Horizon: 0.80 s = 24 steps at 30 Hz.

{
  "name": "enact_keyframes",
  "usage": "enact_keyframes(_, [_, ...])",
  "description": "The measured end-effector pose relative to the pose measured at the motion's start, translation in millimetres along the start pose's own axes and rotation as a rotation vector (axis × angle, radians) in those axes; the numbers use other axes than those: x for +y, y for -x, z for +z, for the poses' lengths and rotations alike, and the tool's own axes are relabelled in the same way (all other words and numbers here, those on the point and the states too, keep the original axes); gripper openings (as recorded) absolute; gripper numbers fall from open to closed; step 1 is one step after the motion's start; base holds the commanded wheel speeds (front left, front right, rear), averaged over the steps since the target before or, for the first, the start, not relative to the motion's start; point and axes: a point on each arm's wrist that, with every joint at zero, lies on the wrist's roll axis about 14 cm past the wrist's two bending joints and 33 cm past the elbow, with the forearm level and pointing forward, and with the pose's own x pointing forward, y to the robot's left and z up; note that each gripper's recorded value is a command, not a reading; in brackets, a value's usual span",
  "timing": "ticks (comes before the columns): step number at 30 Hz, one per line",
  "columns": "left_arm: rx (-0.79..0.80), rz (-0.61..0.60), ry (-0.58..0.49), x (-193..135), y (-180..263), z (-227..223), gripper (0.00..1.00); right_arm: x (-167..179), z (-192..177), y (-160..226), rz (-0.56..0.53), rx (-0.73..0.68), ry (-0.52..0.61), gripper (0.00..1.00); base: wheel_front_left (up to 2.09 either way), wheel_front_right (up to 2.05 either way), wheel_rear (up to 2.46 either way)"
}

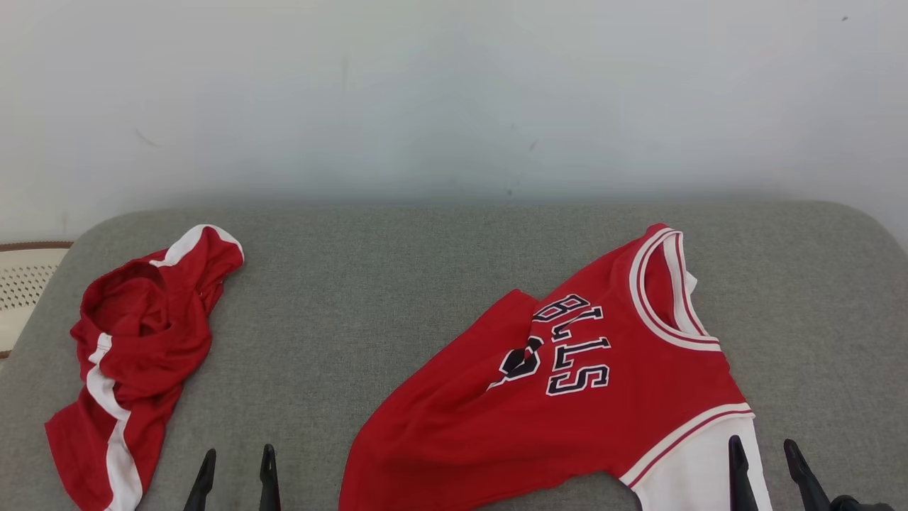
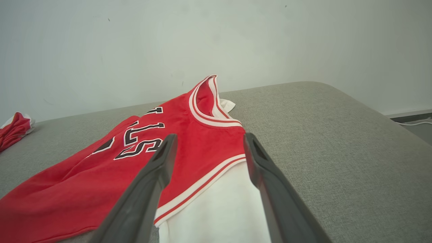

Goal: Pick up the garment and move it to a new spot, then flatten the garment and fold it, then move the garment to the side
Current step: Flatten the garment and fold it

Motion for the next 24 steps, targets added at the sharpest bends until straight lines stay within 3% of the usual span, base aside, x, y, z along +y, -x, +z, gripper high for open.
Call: enact_keyframes(24, [0.016, 0.009, 0.041, -3.3, 8.5, -3.4, 1.0, -3.2, -2.3, 5.1, -0.015, 0.01, -0.004, 1.0, 0.0, 0.0, 0.0])
